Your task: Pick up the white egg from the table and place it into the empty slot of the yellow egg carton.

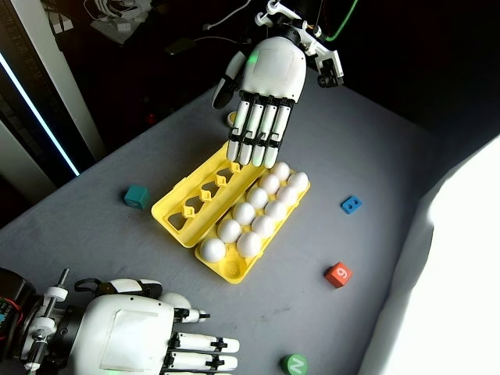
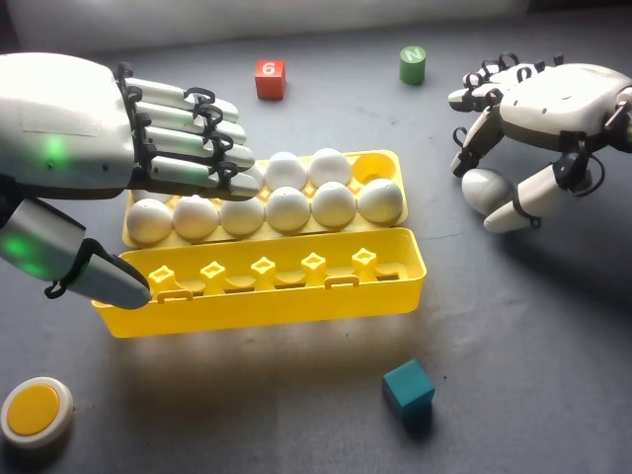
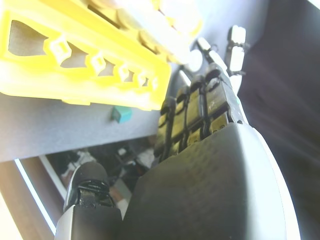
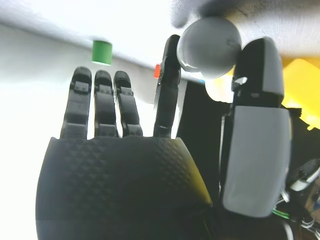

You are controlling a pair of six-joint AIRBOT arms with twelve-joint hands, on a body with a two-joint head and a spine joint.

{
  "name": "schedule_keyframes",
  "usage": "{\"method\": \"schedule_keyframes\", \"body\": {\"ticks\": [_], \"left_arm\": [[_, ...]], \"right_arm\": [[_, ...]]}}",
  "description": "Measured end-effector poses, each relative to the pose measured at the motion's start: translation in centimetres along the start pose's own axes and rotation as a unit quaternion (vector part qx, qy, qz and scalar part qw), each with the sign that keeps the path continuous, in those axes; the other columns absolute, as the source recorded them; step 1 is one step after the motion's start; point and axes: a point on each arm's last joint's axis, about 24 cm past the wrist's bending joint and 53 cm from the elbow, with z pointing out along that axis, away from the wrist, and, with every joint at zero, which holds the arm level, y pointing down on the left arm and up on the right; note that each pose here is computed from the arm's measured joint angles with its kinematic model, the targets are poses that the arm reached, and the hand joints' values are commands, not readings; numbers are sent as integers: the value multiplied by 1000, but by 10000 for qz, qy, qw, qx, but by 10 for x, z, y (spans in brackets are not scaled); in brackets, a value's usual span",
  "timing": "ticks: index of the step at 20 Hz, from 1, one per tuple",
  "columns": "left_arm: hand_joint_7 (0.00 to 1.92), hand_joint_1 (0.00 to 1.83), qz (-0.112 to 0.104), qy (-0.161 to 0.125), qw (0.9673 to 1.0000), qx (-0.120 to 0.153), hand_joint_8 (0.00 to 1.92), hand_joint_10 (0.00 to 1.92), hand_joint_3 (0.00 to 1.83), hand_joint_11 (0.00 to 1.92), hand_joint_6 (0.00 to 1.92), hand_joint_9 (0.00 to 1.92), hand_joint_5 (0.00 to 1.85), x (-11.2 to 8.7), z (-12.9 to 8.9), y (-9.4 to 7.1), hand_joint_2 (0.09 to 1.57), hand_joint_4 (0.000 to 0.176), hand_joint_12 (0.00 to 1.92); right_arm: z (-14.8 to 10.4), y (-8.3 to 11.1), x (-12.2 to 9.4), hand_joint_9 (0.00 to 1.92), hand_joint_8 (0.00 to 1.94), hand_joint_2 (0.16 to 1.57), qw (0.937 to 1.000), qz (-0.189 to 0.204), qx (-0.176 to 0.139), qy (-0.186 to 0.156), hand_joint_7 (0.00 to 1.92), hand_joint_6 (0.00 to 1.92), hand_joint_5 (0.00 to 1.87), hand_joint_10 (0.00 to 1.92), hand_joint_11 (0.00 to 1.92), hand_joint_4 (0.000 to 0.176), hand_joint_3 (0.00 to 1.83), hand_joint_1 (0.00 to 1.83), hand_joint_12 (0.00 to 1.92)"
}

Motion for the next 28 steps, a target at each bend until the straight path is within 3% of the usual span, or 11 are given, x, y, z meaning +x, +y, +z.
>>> {"method": "schedule_keyframes", "body": {"ticks": [1, 2, 4, 7, 10, 15, 18, 19, 23, 24, 28], "left_arm": [[48, 0, -2, 1, 10000, 6, 5, 5, 0, 1, 5, 20, 70, 0, 0, 0, 1167, 0, 0], [44, 0, 0, 0, 10000, 2, 3, 2, 0, 0, 3, 13, 65, 0, 0, 0, 1167, 0, 0], [43, 0, -2, 1, 10000, 4, 4, 4, 0, 0, 7, 11, 69, 0, 0, 0, 1160, 0, 0], [46, 0, 0, 0, 10000, 2, 4, 4, 0, 1, 8, 14, 77, 0, 0, 0, 1161, 0, 0], [48, 0, -2, -1, 10000, 10, 4, 8, 0, 10, 5, 24, 72, 0, 1, -1, 1165, 0, 4], [66, 0, 0, 2, 10000, -6, 9, 11, 0, 16, 10, 39, 90, 0, 1, 1, 1167, 0, 8], [54, 0, -4, 1, 10000, 2, 3, 3, 2, 0, 3, 24, 70, 0, 1, 1, 1170, 0, 0], [54, 0, -2, 2, 10000, 2, 3, 3, 3, 0, 4, 25, 73, 0, 1, 1, 1173, 0, 0], [46, 0, 0, -1, 10000, -8, 0, 0, 2, 0, 2, 15, 73, 0, 1, 2, 1172, 0, 0], [58, 0, -2, -1, 10000, -6, 5, 5, 3, 6, 7, 26, 86, 0, 1, 2, 1174, 0, 3], [73, 0, -3, -1, 10000, 2, 9, 9, 0, 8, 8, 39, 91, 0, 2, 1, 1167, 0, 4]], "right_arm": [[0, 0, 0, 36, 1, 1000, 10000, 0, -3, -5, 195, 499, 1266, 1, 0, 165, 0, 1104, 0], [0, 0, -1, 19, 0, 993, 10000, 5, -3, -12, 181, 457, 1291, 0, 0, 128, 0, 1120, 0], [0, 0, -1, 43, 5, 988, 10000, 4, -9, -19, 193, 432, 1303, 6, 0, 165, 0, 1111, 0], [0, 1, -2, 28, 9, 994, 10000, 5, -17, -25, 187, 473, 1281, 5, 0, 142, 0, 1113, 0], [2, 7, -10, 33, 11, 994, 10000, 51, -34, -43, 204, 478, 1279, 5, 0, 163, 0, 1108, 0], [7, 32, -38, 19, 1, 999, 9990, 92, -285, -320, 206, 506, 1263, 0, 0, 150, 1, 1108, 0], [18, 58, -47, 53, 2, 995, 9972, 184, -540, -492, 249, 473, 1282, 3, 0, 88, 0, 1129, 0], [22, 63, -48, 50, 0, 1001, 9968, 204, -582, -514, 236, 508, 1262, 0, 0, 113, 1, 1118, 0], [43, 85, -31, 34, 3, 1008, 9967, 287, -680, -338, 234, 557, 1235, 0, 0, 126, 0, 1109, 0], [47, 89, -30, 39, 4, 1009, 9965, 306, -707, -326, 245, 557, 1235, 2, 0, 93, 0, 1118, 0], [58, 109, -27, 60, 3, 1010, 9955, 377, -816, -284, 266, 562, 1233, 3, 0, 88, 0, 1119, 0]]}}
